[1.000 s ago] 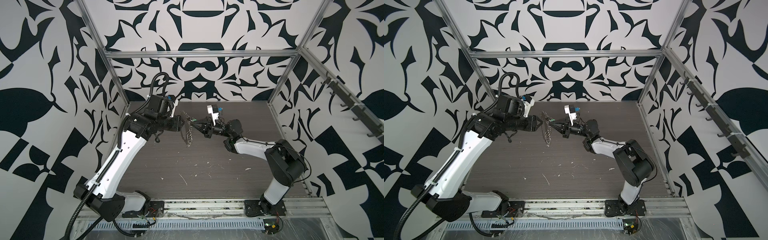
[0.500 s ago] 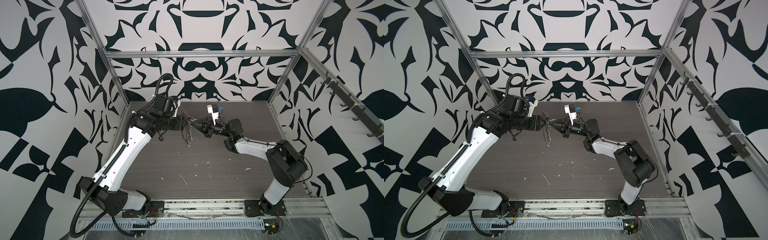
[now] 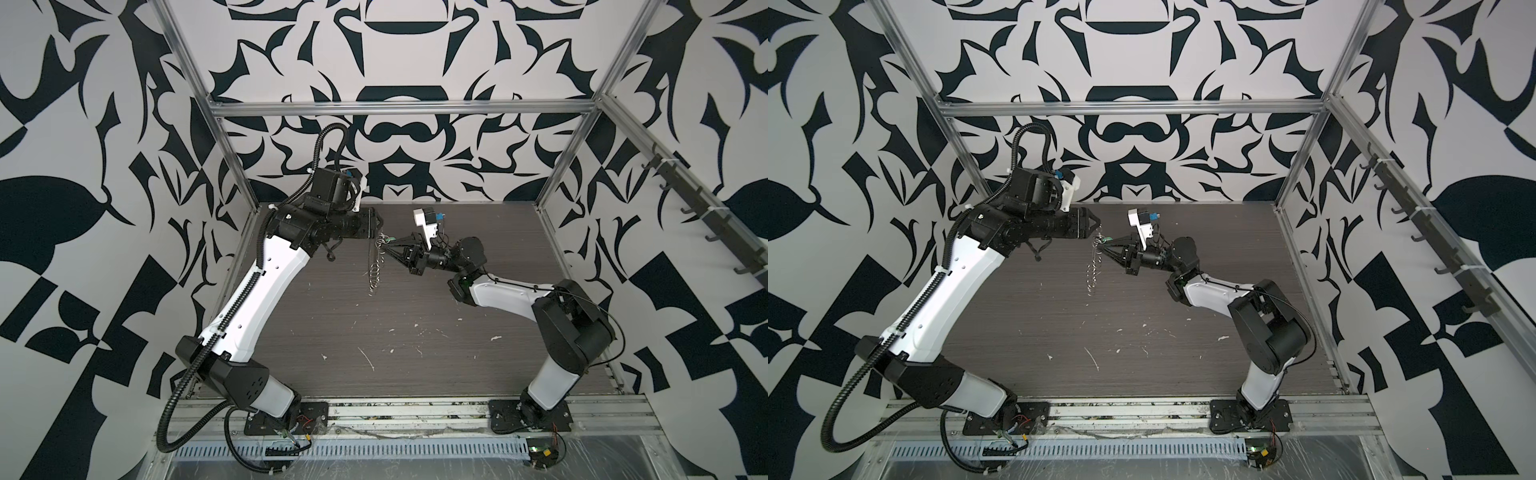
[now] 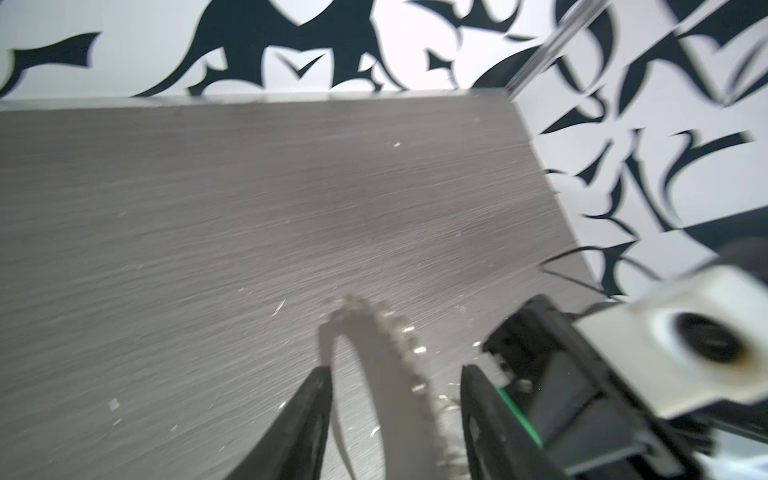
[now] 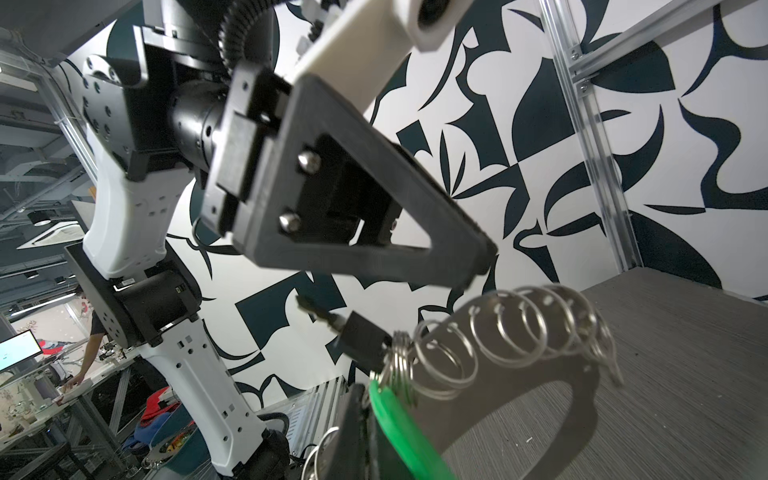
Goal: Remove the keys from the keyring
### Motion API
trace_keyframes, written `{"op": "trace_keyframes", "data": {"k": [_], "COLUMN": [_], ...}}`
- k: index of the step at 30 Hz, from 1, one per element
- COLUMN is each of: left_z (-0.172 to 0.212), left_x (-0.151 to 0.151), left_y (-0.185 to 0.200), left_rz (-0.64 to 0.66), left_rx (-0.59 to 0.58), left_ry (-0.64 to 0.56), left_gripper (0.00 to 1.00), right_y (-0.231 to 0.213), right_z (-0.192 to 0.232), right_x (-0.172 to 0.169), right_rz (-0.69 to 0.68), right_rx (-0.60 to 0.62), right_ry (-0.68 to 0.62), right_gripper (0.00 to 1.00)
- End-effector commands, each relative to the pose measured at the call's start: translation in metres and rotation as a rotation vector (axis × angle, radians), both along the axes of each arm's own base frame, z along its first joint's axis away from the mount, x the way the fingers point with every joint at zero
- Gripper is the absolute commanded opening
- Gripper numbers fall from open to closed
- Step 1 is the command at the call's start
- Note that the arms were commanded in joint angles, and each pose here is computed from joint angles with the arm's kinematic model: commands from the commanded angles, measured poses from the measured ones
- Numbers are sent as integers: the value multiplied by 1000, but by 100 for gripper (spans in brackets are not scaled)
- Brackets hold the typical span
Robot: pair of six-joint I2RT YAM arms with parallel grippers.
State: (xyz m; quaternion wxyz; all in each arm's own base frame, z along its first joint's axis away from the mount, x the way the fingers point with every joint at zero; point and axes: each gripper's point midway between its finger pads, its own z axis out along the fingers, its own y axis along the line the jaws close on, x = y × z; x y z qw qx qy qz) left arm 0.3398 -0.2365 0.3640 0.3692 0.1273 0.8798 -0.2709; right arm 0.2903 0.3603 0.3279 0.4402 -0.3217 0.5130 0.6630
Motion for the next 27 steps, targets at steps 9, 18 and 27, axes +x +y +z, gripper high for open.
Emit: {"op": "trace_keyframes", "data": {"k": [9,18,27], "left_z": [23,41,40], "left_x": [-43,-82,-94], "left_y": [8,12,-6], "left_rz": [-98,-257,-391], "left_rx": [-78,-179,-278], "left_ry": [-74,-141,-102], "left_gripper": [58,48,39], "right_y": [-8,-12,-17], "right_z": [50,66,84], "right_x": [-12,-14,-21], "right_rz": [-7,-12,-11], "right_rx": [121,151,177], "right_ry": [-154,-160,-190], "right_gripper": [0,0,0]}}
